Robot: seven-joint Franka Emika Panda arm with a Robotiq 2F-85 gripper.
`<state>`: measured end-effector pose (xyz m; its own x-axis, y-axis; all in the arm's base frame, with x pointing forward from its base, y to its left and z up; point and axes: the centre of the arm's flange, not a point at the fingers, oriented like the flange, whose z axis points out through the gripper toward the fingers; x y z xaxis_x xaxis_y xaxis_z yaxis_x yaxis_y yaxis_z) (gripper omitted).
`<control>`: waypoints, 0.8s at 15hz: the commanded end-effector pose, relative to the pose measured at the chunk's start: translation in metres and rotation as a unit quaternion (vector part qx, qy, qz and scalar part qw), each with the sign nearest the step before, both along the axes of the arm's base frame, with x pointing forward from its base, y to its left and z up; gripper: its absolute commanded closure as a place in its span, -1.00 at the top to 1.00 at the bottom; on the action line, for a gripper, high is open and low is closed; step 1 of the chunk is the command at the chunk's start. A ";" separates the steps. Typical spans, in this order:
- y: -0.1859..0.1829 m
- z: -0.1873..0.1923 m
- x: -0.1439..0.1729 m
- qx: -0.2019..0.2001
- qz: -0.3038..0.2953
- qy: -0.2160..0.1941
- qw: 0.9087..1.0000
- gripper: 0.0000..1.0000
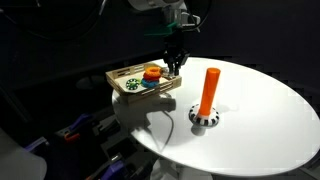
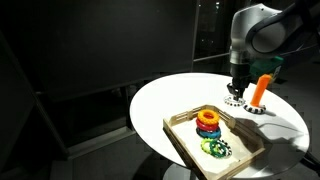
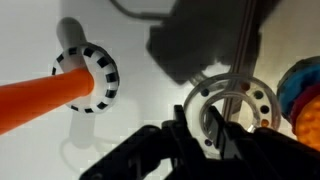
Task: Take the clear ring off of the tray
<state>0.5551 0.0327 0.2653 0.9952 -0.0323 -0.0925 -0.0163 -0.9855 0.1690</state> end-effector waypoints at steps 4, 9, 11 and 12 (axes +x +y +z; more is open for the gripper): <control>-0.042 -0.012 -0.023 -0.035 -0.036 0.020 0.999 -0.83; -0.047 -0.031 -0.036 -0.047 -0.051 0.019 0.997 -0.83; -0.044 -0.040 -0.041 -0.048 -0.056 0.014 0.997 -0.83; -0.043 -0.044 -0.043 -0.049 -0.058 0.012 0.997 -0.83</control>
<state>0.5228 -0.0120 0.2291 0.9808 -0.1382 -0.1377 -0.1013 -0.9639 0.2464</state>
